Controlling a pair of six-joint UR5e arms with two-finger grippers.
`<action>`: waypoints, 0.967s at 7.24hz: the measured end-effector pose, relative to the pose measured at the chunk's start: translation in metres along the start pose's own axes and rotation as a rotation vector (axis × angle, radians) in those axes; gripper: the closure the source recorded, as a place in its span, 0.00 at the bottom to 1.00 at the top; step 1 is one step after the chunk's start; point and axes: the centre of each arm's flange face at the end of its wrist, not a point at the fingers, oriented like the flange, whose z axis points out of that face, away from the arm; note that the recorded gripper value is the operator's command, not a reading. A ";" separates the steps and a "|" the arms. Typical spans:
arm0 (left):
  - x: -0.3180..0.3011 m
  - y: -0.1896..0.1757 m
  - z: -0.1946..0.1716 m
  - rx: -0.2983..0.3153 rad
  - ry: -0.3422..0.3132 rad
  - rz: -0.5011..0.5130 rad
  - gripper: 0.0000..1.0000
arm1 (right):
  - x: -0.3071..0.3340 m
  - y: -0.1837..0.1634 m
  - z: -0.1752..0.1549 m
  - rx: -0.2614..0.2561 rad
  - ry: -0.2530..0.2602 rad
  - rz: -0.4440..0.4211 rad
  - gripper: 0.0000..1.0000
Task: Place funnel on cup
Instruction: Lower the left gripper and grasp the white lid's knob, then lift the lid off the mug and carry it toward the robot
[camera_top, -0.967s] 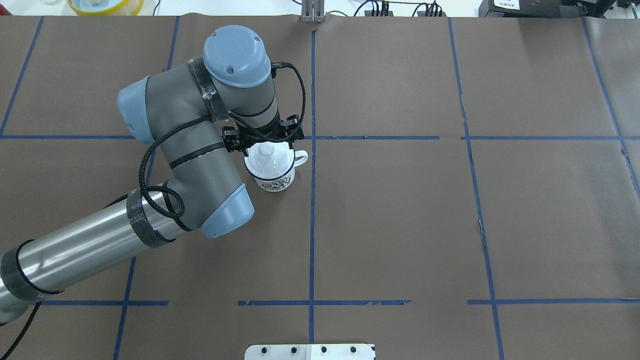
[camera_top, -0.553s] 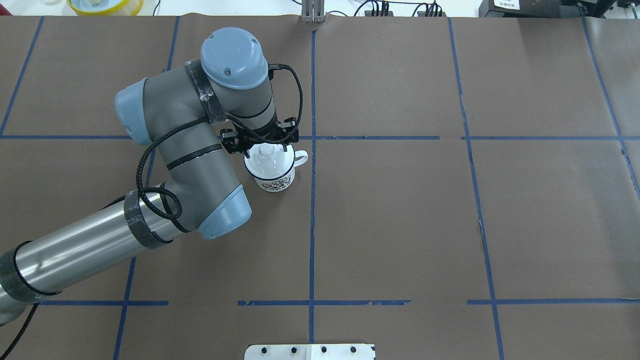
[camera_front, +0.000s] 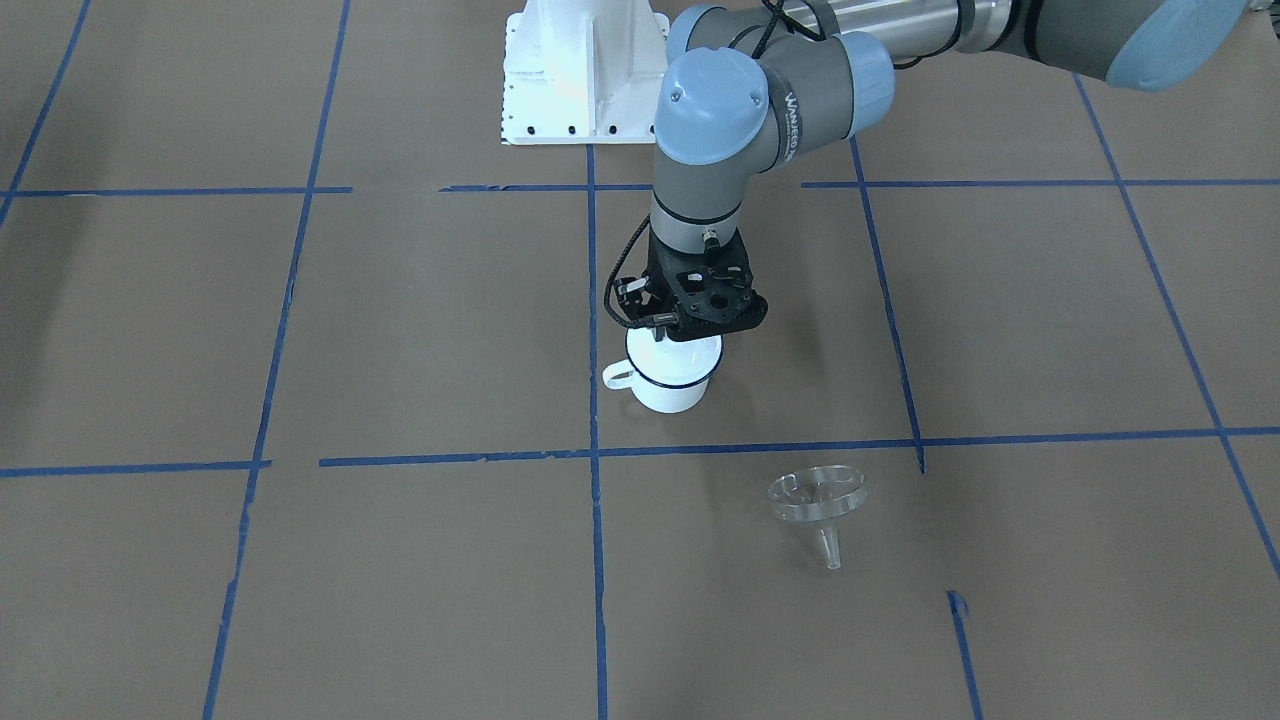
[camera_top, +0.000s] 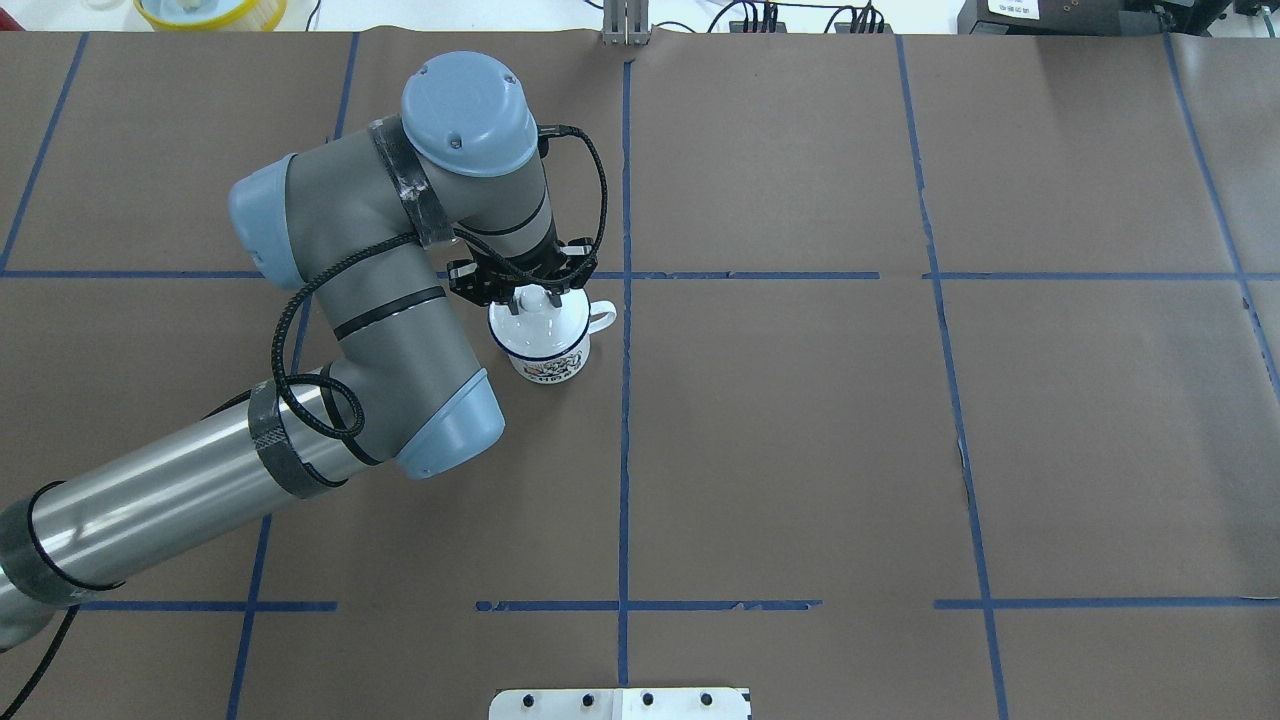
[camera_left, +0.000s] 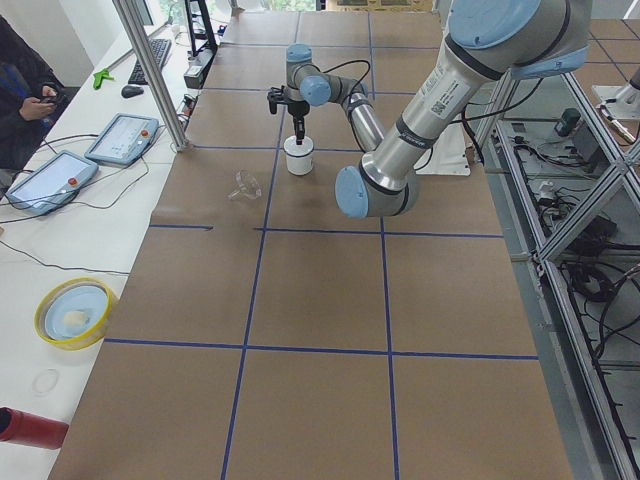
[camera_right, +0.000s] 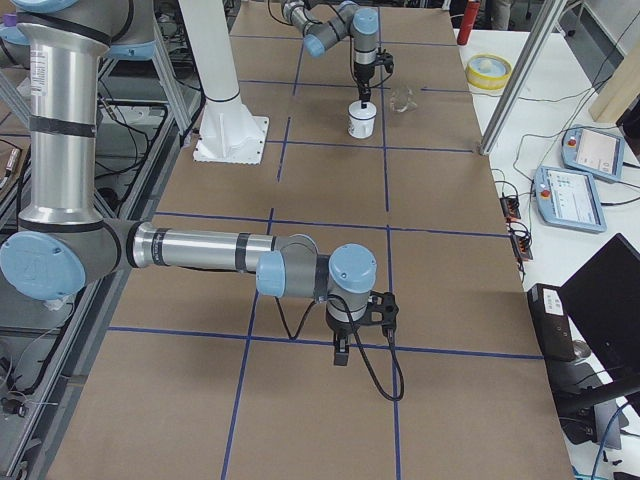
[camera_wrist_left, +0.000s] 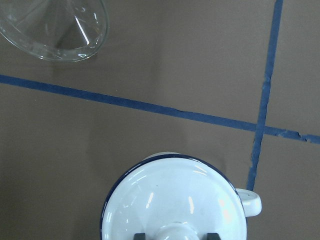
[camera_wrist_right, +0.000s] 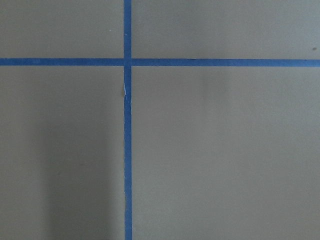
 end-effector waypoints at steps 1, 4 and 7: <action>0.000 0.000 -0.001 0.002 0.002 0.001 1.00 | 0.000 0.000 0.000 0.000 0.000 0.000 0.00; 0.000 0.002 -0.007 0.005 0.010 0.004 1.00 | 0.000 0.000 0.000 0.000 0.000 0.000 0.00; -0.004 0.011 -0.040 0.016 0.026 0.012 1.00 | 0.000 0.000 0.000 0.000 0.000 0.000 0.00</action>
